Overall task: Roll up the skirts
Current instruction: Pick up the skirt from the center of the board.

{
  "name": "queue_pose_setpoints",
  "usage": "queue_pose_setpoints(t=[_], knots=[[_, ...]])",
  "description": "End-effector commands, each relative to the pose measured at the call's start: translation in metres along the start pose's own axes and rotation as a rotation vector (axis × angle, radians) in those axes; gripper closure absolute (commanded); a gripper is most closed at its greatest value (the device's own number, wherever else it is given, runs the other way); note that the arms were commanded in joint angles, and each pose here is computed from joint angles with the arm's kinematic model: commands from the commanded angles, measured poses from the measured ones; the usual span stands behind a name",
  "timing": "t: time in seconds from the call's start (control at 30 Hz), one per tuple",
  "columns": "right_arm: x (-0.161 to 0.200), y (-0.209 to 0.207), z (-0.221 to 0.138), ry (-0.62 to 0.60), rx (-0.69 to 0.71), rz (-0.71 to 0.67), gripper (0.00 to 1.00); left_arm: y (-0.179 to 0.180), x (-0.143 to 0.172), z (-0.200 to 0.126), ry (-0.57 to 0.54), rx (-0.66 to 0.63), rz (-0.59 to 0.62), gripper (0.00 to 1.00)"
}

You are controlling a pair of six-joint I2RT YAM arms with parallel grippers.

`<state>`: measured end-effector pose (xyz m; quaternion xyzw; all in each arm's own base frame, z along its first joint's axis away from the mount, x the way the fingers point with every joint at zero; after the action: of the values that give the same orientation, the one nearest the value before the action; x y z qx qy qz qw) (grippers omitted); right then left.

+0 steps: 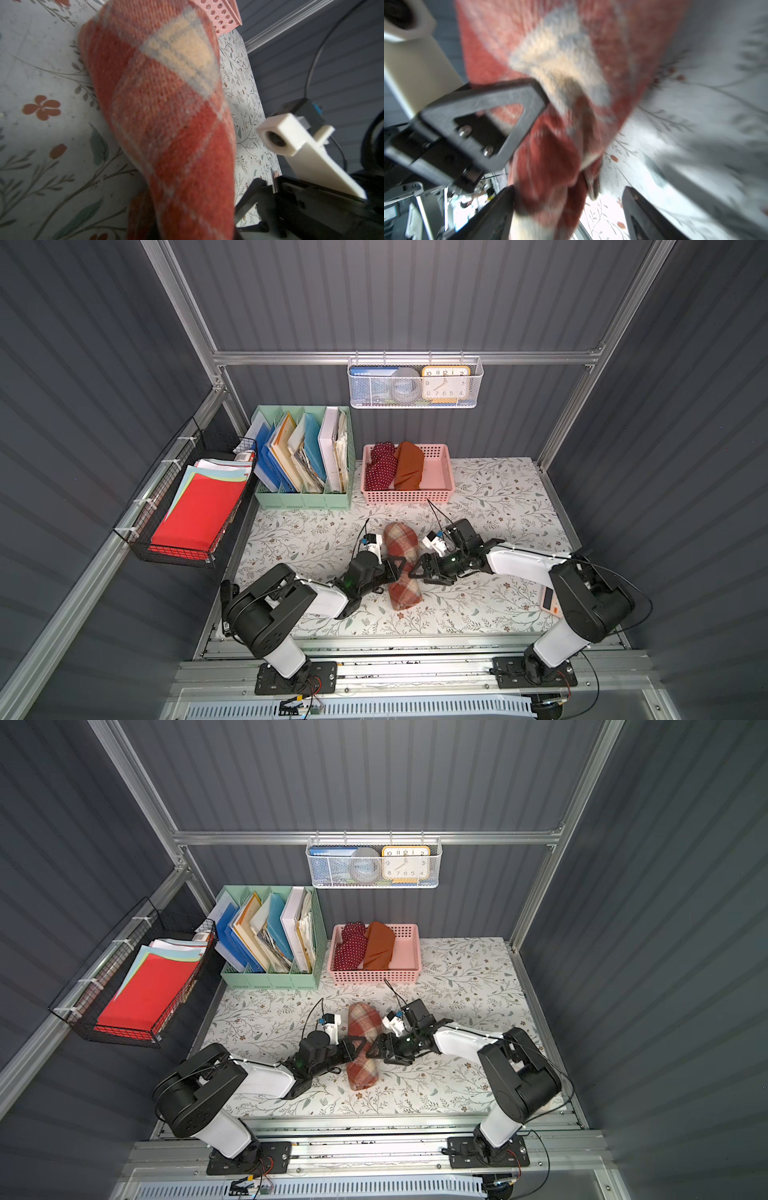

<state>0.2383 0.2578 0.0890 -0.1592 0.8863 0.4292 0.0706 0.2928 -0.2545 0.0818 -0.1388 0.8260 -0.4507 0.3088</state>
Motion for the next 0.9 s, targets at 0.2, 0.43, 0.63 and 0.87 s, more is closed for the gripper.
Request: queue_pose_setpoints(t=[0.2, 0.43, 0.63, 0.87], knots=[[0.024, -0.035, -0.064, -0.128, 0.384, 0.065, 0.13, -0.050, -0.044, 0.014, -0.017, 0.093, 0.110, 1.00], [0.021, -0.064, -0.140, -0.416, 0.676, 0.157, 0.13, -0.158, -0.094, 0.039, -0.042, 0.287, 0.269, 1.00], [0.030, -0.077, -0.160, -0.526, 0.693, 0.214, 0.13, -0.232, -0.119, 0.092, 0.034, 0.455, 0.404, 1.00], [0.033, -0.084, -0.158, -0.514, 0.673, 0.231, 0.13, -0.261, -0.140, 0.158, 0.072, 0.547, 0.492, 1.00]])
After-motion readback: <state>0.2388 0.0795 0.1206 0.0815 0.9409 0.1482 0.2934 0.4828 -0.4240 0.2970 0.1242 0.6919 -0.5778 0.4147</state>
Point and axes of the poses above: each gripper's point midway between its finger pads, its own z axis out along the fingers, its own y axis along the line the jaws close on, x = y × z, the point moved 2 cm from there along -z, back along the fingers, and after that the axes turned 11 degrees about -z, right-handed, at the moved point
